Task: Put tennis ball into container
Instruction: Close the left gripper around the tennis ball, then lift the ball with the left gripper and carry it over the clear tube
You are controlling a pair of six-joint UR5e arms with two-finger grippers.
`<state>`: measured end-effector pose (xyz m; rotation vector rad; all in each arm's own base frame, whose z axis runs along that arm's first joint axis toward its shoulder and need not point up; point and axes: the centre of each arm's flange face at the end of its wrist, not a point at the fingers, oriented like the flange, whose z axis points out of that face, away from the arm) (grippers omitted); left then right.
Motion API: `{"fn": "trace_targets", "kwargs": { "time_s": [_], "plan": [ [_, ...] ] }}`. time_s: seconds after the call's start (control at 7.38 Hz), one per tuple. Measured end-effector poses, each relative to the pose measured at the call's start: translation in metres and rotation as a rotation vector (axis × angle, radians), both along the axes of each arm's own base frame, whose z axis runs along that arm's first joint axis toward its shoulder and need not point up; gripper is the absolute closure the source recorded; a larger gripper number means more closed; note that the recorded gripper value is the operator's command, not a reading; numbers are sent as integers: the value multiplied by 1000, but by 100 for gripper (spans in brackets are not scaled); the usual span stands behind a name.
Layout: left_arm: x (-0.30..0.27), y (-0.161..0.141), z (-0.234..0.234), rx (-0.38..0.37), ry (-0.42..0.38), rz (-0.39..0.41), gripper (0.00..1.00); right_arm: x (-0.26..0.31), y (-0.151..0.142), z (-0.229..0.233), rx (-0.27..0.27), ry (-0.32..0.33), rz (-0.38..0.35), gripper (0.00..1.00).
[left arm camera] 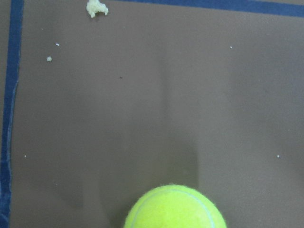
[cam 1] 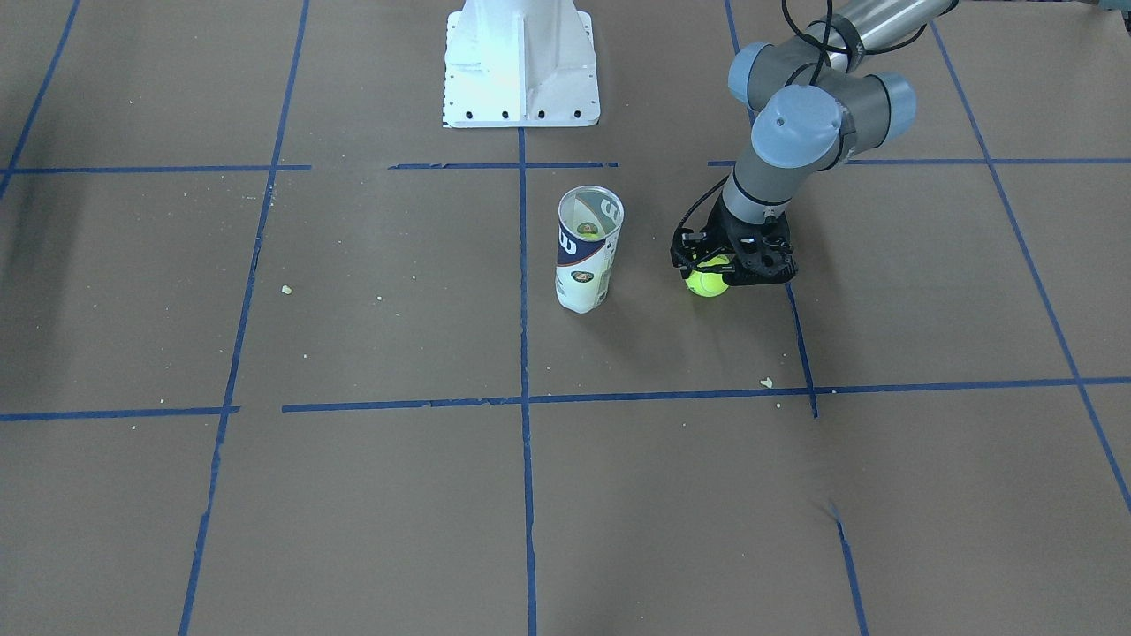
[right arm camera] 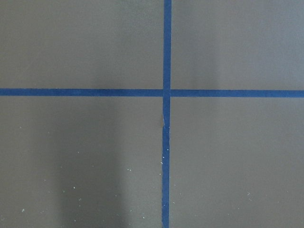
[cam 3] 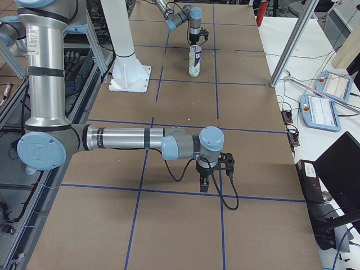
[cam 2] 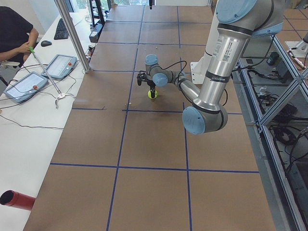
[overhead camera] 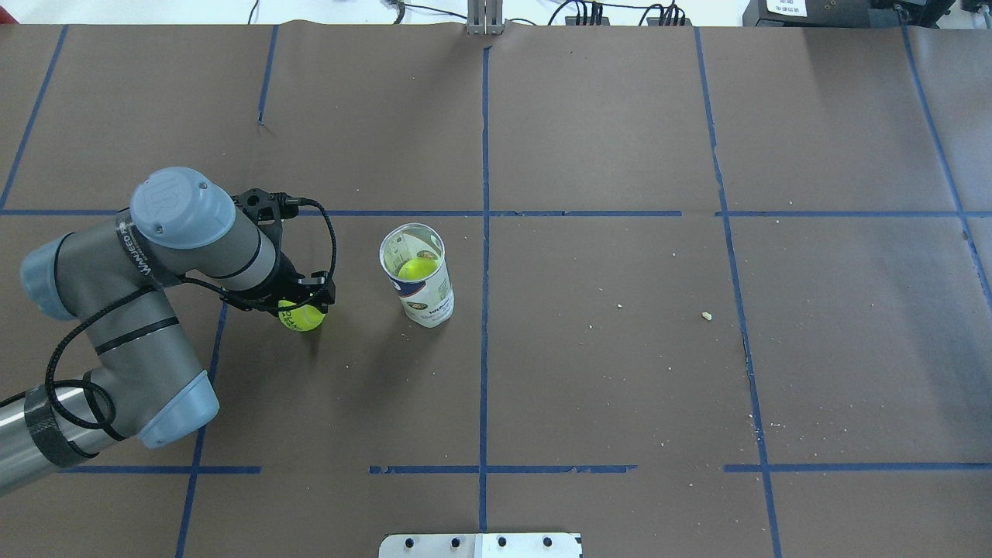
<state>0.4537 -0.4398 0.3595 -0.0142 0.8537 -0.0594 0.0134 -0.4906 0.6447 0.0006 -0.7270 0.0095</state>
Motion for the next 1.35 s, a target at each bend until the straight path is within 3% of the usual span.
{"fn": "trace_targets", "kwargs": {
  "time_s": [0.27, 0.95, 1.35],
  "plan": [
    [-19, 5, -31, 25, 30, -8, 100, 0, 0, 0, 0, 0, 0, 0],
    [-172, 5, -196, 70, -29, -91, 100, 0, 0, 0, 0, 0, 0, 0],
    [-184, -20, -264, 72, -17, -105, 100, 0, 0, 0, 0, 0, 0, 0]
  ]
}}
